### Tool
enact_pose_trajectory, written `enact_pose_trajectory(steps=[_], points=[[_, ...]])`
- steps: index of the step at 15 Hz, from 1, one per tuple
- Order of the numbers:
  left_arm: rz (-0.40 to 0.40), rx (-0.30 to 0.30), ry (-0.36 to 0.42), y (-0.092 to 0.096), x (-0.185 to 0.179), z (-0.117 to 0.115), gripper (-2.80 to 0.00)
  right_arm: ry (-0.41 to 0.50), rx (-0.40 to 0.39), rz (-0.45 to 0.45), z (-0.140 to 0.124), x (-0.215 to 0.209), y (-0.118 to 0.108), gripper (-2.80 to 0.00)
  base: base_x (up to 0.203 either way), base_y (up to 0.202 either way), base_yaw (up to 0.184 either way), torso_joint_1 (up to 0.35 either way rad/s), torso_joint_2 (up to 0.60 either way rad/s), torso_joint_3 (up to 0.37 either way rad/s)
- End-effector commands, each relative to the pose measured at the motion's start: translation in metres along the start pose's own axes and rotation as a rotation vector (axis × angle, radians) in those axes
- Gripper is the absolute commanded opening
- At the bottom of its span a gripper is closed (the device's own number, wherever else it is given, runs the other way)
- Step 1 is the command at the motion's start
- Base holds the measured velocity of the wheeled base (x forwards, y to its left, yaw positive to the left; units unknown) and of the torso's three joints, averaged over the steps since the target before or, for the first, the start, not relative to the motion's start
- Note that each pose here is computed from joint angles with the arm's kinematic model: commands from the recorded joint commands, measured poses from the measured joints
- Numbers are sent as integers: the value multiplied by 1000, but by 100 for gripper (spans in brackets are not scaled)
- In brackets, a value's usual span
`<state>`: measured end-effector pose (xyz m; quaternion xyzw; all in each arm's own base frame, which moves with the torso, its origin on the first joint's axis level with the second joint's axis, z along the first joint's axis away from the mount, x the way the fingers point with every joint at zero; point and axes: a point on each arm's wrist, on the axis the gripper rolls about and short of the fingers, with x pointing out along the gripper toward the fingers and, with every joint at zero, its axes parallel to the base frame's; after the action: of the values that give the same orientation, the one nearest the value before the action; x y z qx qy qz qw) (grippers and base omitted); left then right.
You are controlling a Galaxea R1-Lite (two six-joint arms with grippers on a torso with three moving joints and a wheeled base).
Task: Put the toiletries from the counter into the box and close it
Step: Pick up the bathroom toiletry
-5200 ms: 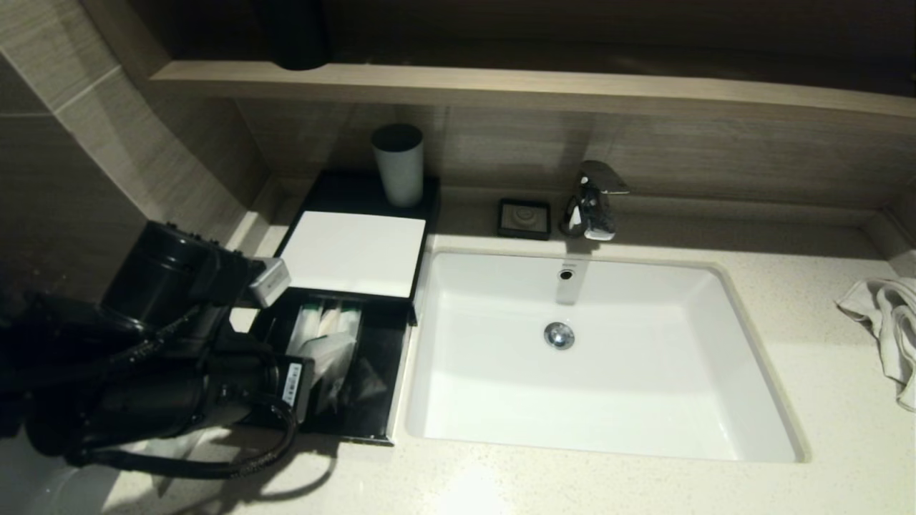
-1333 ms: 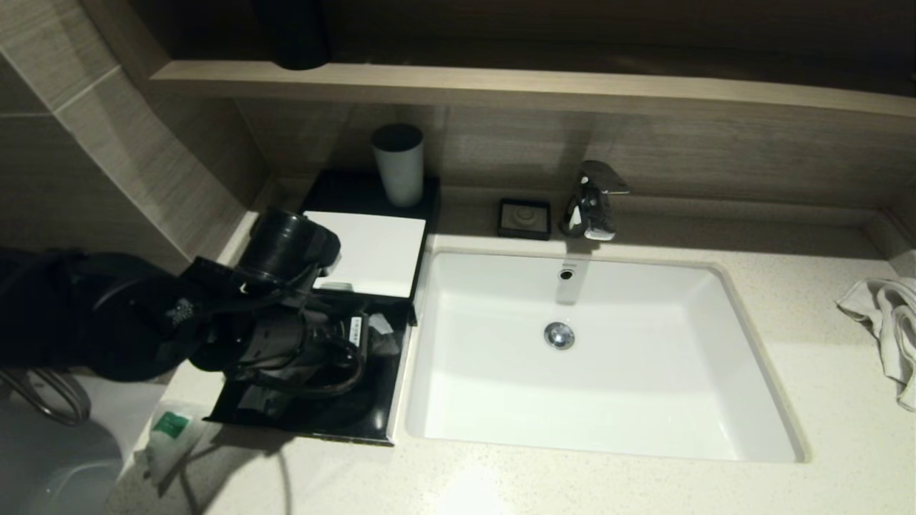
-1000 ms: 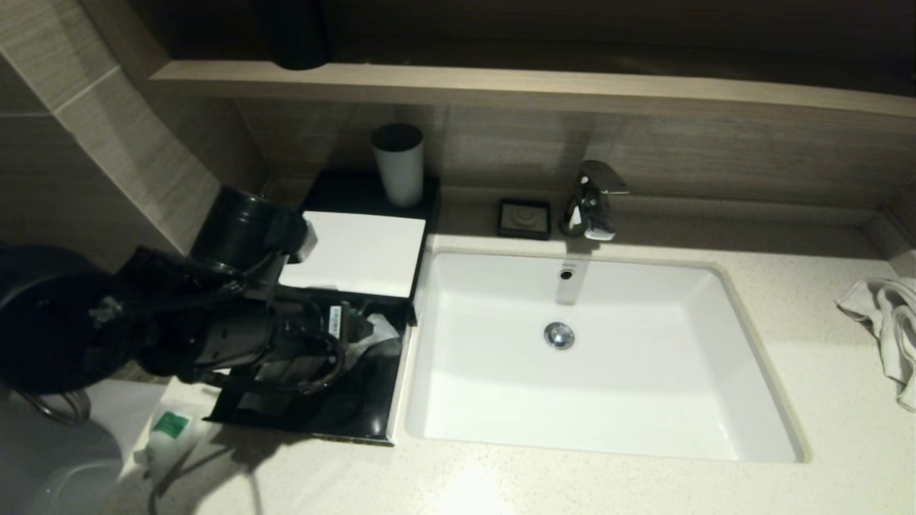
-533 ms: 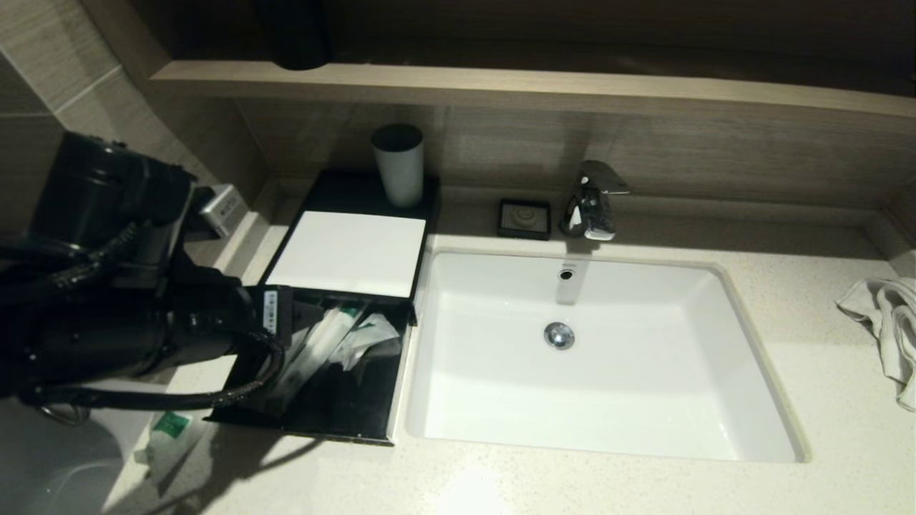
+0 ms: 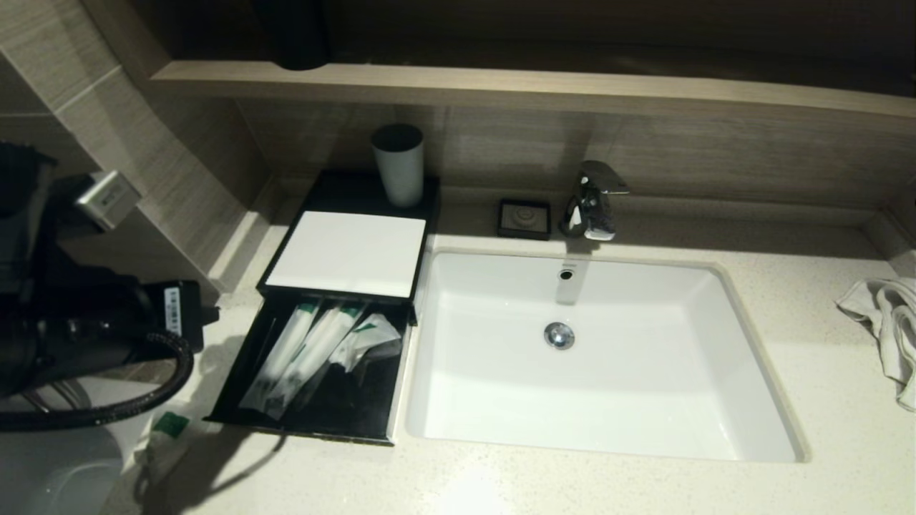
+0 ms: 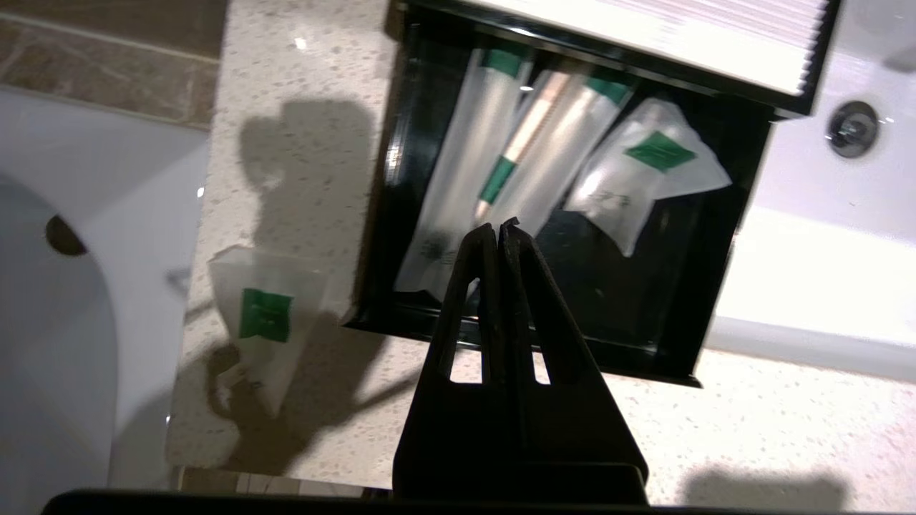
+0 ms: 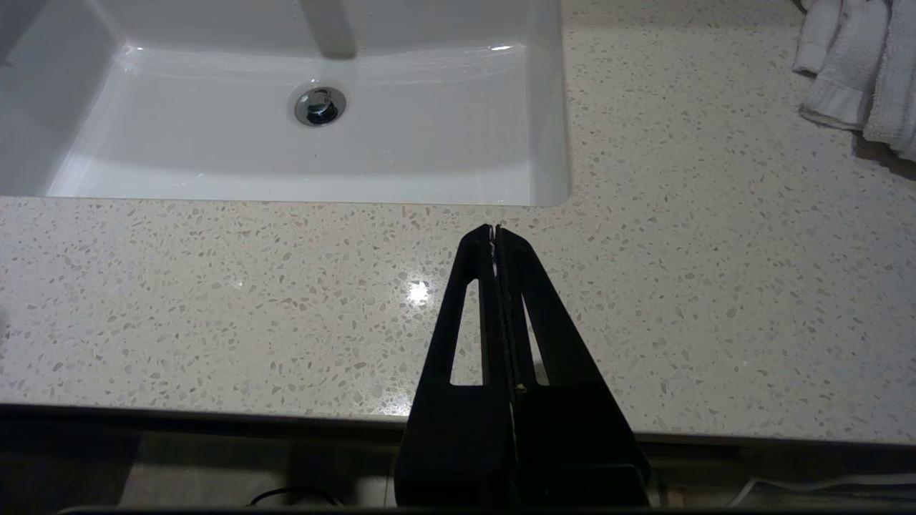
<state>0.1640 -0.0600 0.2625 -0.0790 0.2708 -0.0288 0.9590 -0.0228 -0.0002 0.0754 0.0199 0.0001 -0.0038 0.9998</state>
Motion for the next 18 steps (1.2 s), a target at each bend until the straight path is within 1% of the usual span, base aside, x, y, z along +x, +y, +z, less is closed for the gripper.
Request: enact_pose_trajectory(steps=[1,4,7,8,9,11,13,16,18], points=[[59,-30,-1,13,-1,-3,-280,1,0,0,0,0,0,-280,0,0,0,0,0,0],[110,-32,23,26,-3,-17,-280,3,0,0,0,0,0,-280,0,0,0,0,0,0],[202,-72,53,44,-2,-27,-280,3,0,0,0,0,0,-280,0,0,0,0,0,0],[239,-88,74,51,-3,-32,-280,1,0,0,0,0,0,-280,0,0,0,0,0,0],[255,-91,97,54,-3,-41,-280,3,0,0,0,0,0,-280,0,0,0,0,0,0],[273,-86,152,59,0,-62,-280,1,0,0,0,0,0,-280,0,0,0,0,0,0],[300,-100,181,64,3,-69,-280,1,0,0,0,0,0,-280,0,0,0,0,0,0],[322,-96,243,68,10,-83,-280,2,0,0,0,0,0,-280,0,0,0,0,0,0],[324,-100,245,69,18,-87,-280,1,0,0,0,0,0,-280,0,0,0,0,0,0]])
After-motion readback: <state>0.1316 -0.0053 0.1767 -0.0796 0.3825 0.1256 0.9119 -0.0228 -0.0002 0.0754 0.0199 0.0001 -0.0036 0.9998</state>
